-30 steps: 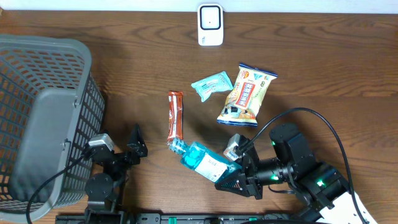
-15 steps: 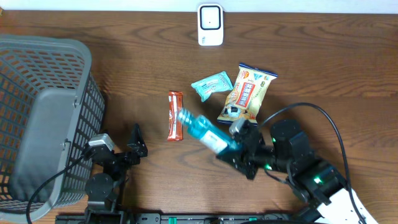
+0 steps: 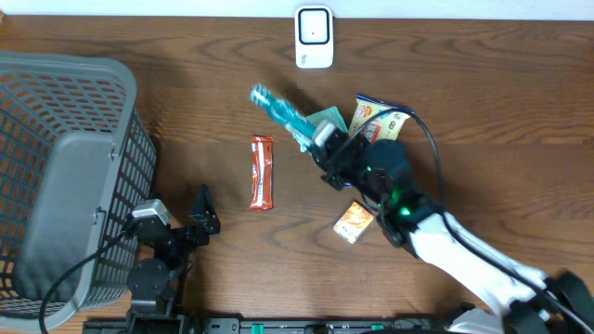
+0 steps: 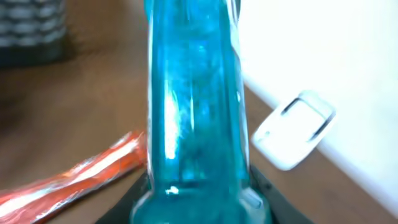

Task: Scan the item barcode
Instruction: 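Raise the bottle to the white scanner at the back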

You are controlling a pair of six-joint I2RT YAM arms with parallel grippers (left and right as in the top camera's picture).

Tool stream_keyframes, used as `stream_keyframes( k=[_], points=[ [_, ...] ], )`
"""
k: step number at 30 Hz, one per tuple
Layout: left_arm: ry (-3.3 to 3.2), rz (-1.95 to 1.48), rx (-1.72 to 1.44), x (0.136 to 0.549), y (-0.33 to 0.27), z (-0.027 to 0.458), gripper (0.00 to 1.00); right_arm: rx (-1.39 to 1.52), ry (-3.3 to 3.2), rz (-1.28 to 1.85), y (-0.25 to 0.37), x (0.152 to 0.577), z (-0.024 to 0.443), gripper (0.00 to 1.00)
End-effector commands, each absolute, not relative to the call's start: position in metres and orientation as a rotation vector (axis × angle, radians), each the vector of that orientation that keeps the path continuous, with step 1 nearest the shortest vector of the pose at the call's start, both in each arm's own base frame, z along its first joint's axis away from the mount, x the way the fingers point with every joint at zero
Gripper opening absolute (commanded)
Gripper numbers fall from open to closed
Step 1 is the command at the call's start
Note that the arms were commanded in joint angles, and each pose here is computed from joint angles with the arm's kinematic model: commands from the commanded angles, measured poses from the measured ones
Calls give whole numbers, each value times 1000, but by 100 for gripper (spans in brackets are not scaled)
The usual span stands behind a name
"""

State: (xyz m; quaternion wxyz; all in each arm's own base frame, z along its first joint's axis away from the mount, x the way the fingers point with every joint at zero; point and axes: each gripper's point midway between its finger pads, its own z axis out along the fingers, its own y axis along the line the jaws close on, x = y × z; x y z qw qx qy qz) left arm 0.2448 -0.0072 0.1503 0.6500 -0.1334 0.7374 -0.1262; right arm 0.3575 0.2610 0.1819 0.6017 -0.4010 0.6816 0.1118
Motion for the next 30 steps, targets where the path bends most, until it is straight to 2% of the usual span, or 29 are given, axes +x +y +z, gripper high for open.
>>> stream_keyframes(
  k=[1, 6, 13, 18, 24, 30],
  points=[
    [1726, -267, -323, 244, -4, 132, 98, -863, 1500, -8, 244, 399, 195, 1],
    [1726, -267, -323, 244, -4, 132, 98, -919, 1464, -230, 242, 455, 182, 1],
    [1726, -267, -323, 244, -4, 132, 98, -834, 1455, -364, 219, 541, 189, 1],
    [1726, -267, -323, 244, -4, 132, 98, -893, 1431, -520, 206, 586, 170, 1],
    [1726, -267, -323, 244, -4, 132, 98, -885, 1424, -627, 207, 623, 153, 1],
    [1726, -267, -323, 244, -4, 132, 98, -798, 1437, -710, 197, 643, 158, 1]
  ],
)
